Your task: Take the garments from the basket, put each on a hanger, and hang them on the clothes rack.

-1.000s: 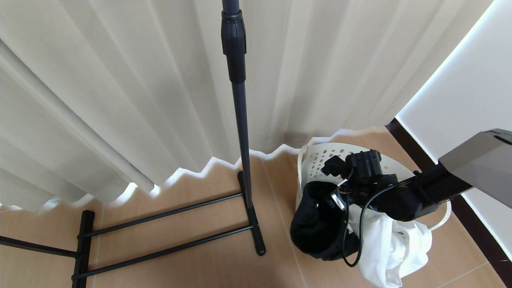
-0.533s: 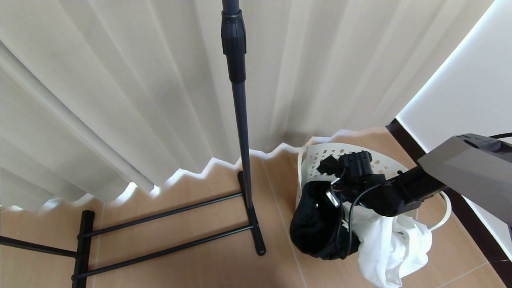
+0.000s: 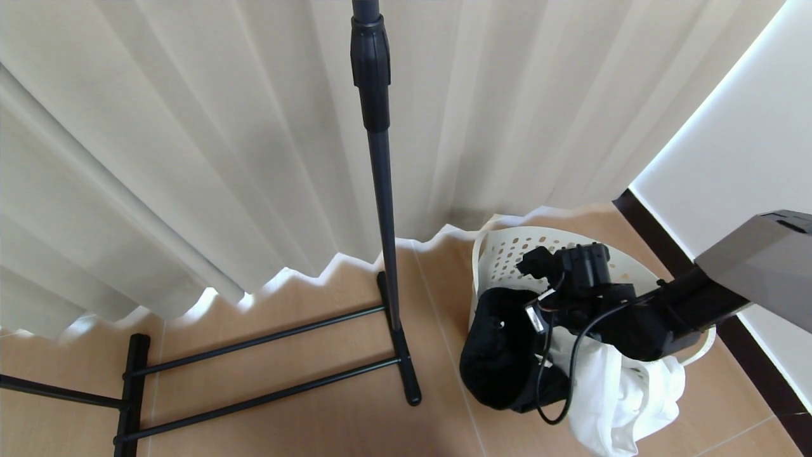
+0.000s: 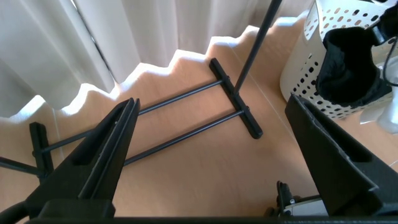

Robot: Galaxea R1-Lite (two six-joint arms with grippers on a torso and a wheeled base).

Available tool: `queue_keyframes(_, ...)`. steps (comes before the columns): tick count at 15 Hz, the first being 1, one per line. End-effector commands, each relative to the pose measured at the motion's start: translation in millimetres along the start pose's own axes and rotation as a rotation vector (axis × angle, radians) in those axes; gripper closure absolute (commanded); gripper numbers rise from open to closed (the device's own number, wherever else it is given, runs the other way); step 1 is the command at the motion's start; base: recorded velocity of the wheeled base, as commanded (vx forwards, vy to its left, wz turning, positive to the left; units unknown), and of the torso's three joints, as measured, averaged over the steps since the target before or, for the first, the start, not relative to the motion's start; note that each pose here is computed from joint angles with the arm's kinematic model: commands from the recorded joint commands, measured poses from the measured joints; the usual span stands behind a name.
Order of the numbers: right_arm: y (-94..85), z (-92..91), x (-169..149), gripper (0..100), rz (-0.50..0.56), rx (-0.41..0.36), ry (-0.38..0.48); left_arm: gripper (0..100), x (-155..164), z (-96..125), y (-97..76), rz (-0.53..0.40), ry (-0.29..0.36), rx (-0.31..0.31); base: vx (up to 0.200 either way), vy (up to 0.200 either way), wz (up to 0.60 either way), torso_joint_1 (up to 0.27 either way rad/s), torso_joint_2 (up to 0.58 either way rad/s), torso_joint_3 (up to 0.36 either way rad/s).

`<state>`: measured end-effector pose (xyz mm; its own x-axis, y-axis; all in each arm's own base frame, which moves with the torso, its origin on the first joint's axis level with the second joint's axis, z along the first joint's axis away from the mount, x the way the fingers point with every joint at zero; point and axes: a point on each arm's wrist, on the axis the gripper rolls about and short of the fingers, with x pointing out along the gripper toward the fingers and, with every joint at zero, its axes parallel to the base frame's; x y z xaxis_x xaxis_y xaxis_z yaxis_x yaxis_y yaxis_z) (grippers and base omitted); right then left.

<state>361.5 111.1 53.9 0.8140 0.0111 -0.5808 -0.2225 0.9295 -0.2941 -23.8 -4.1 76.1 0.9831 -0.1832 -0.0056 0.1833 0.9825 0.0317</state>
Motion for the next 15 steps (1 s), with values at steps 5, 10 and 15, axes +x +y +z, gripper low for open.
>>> queue_keyframes(5,15.0,8.2,-213,100,0.214,0.074,-0.457,0,0,0,0.0,-0.001,0.002,0.005,0.0,0.0,0.0,0.0,0.0,0.0)
queue_keyframes(10,3.0,-0.3,-274,100,0.293,0.072,-0.599,0,0,0,0.0,-0.001,0.0,0.006,0.0,0.0,0.0,0.0,0.0,0.0)
queue_keyframes(15,-0.2,1.8,-276,100,0.281,0.083,-0.612,0,0,0,0.0,-0.001,0.002,0.005,0.0,0.0,0.0,0.0,0.0,0.0)
